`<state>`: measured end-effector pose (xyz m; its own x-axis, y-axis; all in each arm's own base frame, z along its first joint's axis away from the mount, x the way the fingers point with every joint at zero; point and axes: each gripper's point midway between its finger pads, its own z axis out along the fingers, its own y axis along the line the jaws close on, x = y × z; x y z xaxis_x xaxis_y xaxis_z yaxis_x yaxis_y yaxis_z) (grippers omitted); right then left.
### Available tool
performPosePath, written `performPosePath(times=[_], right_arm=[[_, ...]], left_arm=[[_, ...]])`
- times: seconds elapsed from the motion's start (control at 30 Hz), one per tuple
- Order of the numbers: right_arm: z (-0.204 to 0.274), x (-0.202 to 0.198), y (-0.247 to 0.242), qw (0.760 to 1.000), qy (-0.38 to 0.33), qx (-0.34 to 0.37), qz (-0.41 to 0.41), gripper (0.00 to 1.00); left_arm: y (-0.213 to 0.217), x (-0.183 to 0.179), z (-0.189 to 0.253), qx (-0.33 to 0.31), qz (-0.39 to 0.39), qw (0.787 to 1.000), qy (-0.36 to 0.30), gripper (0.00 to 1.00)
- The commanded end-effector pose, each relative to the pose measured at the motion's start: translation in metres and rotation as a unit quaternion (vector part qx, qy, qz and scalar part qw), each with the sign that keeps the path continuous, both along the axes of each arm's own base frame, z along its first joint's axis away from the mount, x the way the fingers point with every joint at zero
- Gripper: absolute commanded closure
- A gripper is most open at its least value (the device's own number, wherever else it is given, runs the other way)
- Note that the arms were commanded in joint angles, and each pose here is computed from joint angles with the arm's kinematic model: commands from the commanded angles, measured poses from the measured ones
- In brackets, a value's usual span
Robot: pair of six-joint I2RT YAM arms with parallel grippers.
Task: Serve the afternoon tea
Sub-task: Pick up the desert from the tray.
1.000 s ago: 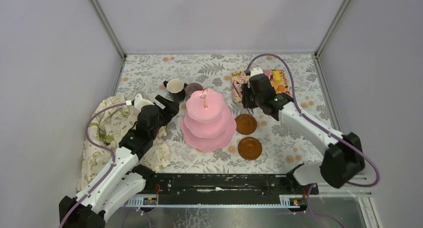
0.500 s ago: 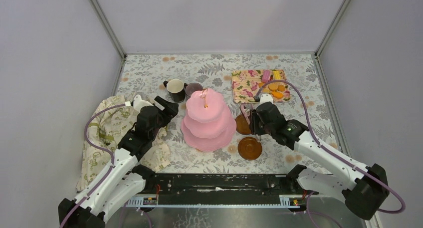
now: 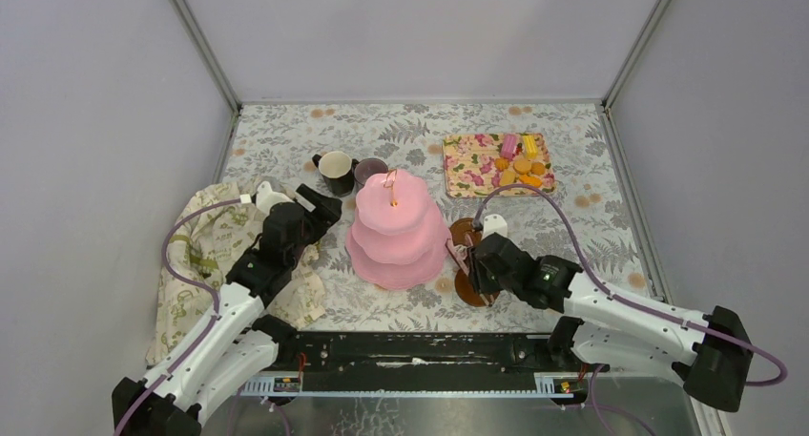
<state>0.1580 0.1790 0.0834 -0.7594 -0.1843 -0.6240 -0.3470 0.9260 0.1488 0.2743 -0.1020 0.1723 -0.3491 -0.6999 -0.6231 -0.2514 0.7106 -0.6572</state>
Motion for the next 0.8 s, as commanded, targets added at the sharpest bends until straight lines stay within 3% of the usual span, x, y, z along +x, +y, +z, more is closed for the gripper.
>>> performPosePath(times=[0.0,0.43,0.77], right_arm=[[0.011,0.000,0.023,0.999,-0.028,0.023,-0.001,0.84],[0.020,-0.020,0.112,0.995,-0.056,0.029,0.079,0.84],[0.021,-0.019,0.149,0.993,-0.057,0.035,0.100,0.84]], left_arm=[[-0.004,-0.002,-0.007,-0.003,-0.009,1.000,0.003,0.13],[-0.008,-0.002,-0.011,-0.007,-0.019,1.000,0.005,0.13],[-0.013,-0.003,-0.014,-0.016,-0.028,0.999,0.005,0.13]])
